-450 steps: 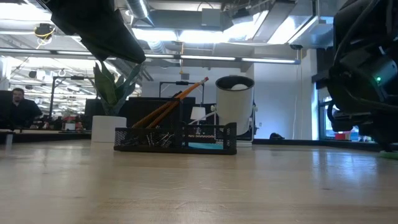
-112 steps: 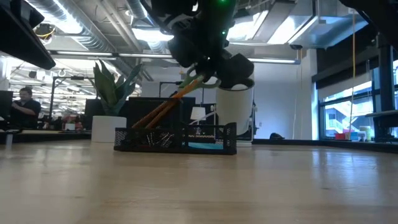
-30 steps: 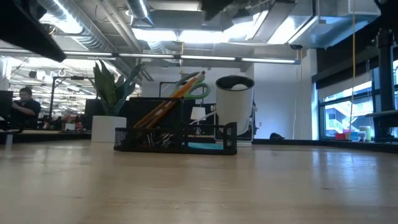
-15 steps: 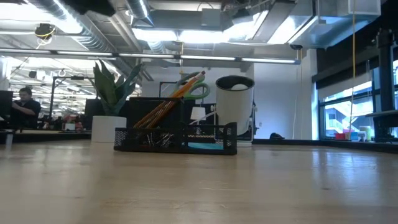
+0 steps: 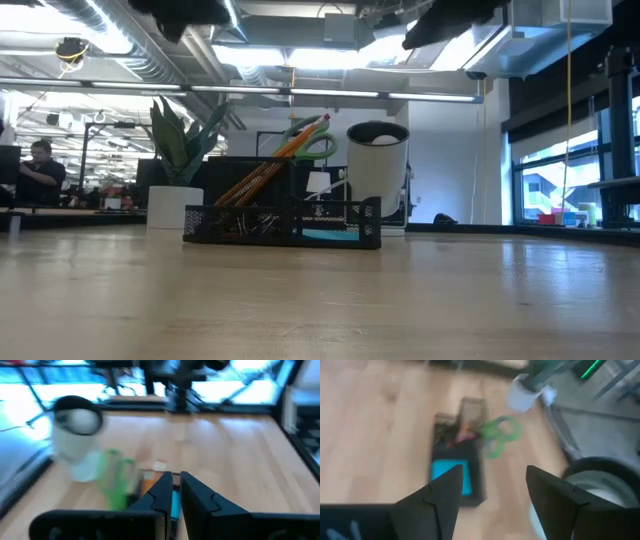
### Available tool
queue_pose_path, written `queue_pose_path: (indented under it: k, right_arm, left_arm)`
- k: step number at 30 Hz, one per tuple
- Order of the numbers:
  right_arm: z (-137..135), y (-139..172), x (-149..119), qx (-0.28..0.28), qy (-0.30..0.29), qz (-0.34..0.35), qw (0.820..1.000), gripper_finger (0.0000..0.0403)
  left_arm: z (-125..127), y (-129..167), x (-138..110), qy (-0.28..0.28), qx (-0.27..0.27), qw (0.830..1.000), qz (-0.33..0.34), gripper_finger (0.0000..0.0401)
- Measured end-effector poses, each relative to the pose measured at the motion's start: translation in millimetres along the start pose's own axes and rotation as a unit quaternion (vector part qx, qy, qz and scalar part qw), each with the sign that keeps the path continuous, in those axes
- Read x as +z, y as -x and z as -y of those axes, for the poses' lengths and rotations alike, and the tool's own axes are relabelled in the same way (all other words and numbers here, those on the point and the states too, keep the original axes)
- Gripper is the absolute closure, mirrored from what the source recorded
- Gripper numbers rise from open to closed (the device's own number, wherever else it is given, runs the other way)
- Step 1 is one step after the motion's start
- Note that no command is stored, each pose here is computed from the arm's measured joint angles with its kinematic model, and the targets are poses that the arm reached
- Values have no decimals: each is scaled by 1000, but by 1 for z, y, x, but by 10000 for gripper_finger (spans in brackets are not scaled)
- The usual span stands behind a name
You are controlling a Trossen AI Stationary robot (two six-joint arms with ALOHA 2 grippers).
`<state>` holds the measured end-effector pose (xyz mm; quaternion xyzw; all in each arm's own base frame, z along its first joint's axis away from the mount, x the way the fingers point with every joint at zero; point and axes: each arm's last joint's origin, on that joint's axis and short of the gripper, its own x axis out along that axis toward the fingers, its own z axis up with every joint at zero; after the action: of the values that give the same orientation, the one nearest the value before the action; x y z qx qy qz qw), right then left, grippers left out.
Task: Pick and place office supplies into organizer
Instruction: Return to home position
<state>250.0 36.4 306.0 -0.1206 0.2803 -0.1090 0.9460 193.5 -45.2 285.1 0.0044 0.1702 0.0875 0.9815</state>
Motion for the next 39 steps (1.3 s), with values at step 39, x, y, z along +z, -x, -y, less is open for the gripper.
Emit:
queue_pose_path:
  k: [39]
  right_arm:
    - [63, 85, -177, -116, -90, 265, 953, 183]
  left_arm:
    - [-99, 64, -116, 110, 145, 964, 191, 370]
